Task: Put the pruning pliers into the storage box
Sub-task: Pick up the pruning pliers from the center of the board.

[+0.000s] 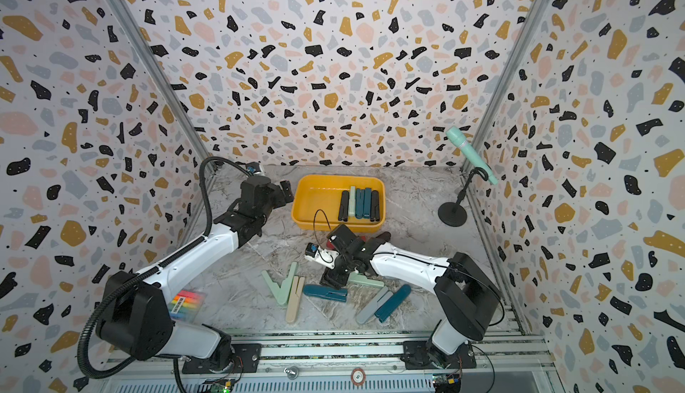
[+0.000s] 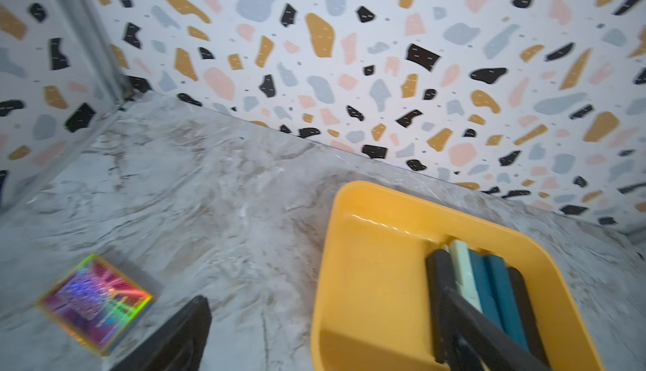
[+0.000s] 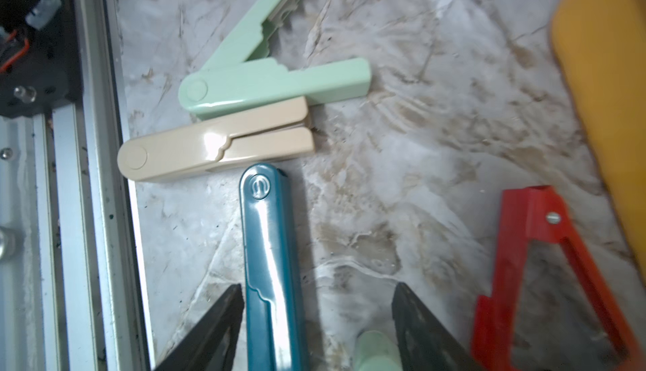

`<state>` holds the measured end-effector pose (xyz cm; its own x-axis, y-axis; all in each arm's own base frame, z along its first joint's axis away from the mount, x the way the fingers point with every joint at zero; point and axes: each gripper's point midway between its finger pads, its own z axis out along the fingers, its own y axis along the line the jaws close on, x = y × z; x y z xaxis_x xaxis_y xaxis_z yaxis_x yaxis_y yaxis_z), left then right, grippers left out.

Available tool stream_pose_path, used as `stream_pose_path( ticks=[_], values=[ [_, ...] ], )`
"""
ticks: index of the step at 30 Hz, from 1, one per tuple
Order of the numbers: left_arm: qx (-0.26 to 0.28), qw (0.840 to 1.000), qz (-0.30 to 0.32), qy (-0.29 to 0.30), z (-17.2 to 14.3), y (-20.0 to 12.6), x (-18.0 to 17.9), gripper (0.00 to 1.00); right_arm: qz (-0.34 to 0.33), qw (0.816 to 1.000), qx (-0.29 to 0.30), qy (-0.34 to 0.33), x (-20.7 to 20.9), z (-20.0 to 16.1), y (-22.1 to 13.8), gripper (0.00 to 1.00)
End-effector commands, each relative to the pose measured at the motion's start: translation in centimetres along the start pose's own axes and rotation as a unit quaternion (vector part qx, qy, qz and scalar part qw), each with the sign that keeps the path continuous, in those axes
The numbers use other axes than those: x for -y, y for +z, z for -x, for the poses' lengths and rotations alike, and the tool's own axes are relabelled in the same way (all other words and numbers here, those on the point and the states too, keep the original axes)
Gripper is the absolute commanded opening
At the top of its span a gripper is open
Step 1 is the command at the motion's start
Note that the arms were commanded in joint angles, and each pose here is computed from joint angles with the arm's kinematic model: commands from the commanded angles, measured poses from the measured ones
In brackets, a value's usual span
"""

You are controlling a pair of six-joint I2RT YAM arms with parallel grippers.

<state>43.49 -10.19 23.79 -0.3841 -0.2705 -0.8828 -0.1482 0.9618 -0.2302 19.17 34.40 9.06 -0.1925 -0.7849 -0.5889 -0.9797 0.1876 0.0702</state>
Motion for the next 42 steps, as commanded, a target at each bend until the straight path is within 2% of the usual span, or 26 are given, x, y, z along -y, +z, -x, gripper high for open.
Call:
stream_pose_path(
  ticks=[1, 5, 16, 20, 26, 29, 32, 35, 39, 42],
  values=[
    [0.004, 0.999, 0.031, -0.011, -0.3, -0.1, -2.5, 0.99, 0.012, 0.998, -0.051, -0.024, -1.6, -1.5, 1.1, 0.70],
    [-0.006, 0.999, 0.041, -0.017, -1.2, 0.0, -4.0, 0.99, 0.021, 0.995, -0.088, -0.036, -2.6, -2.5, 2.9, 0.70],
    [-0.013, 0.998, 0.049, -0.022, -2.1, -0.2, -5.7, 0.99, -0.017, 0.986, -0.158, -0.052, -1.7, -4.3, 5.2, 0.67],
    [-0.014, 0.998, 0.053, -0.023, -2.5, -0.2, -6.2, 1.00, -0.025, 0.983, -0.173, -0.054, -1.5, -4.9, 5.0, 0.55],
    [-0.014, 0.998, 0.053, -0.022, -2.6, -0.1, -6.4, 1.00, -0.037, 0.981, -0.184, -0.054, -0.9, -4.8, 4.9, 0.27],
    [-0.013, 0.999, 0.046, -0.017, -2.6, 0.2, -6.1, 1.00, -0.026, 0.988, -0.145, -0.038, -0.9, -2.7, 4.3, 0.18],
    [-0.028, 0.999, 0.021, -0.003, -3.0, 1.3, -5.0, 0.99, -0.016, 0.997, -0.076, -0.006, -0.1, 0.7, 2.4, 0.17],
    [-0.057, 0.998, -0.017, 0.012, -4.0, 3.0, -3.2, 0.99, -0.013, 0.998, 0.016, 0.052, 2.4, 4.5, -0.9, 0.16],
    [-0.100, 0.993, -0.054, 0.017, -6.2, 5.6, -1.2, 1.00, -0.040, 0.978, 0.142, 0.145, 7.9, 8.9, -6.0, 0.15],
    [-0.113, 0.990, -0.079, 0.006, -7.1, 7.1, 0.0, 1.00, -0.085, 0.953, 0.191, 0.219, 12.9, 10.4, -8.0, 0.13]
  ],
)
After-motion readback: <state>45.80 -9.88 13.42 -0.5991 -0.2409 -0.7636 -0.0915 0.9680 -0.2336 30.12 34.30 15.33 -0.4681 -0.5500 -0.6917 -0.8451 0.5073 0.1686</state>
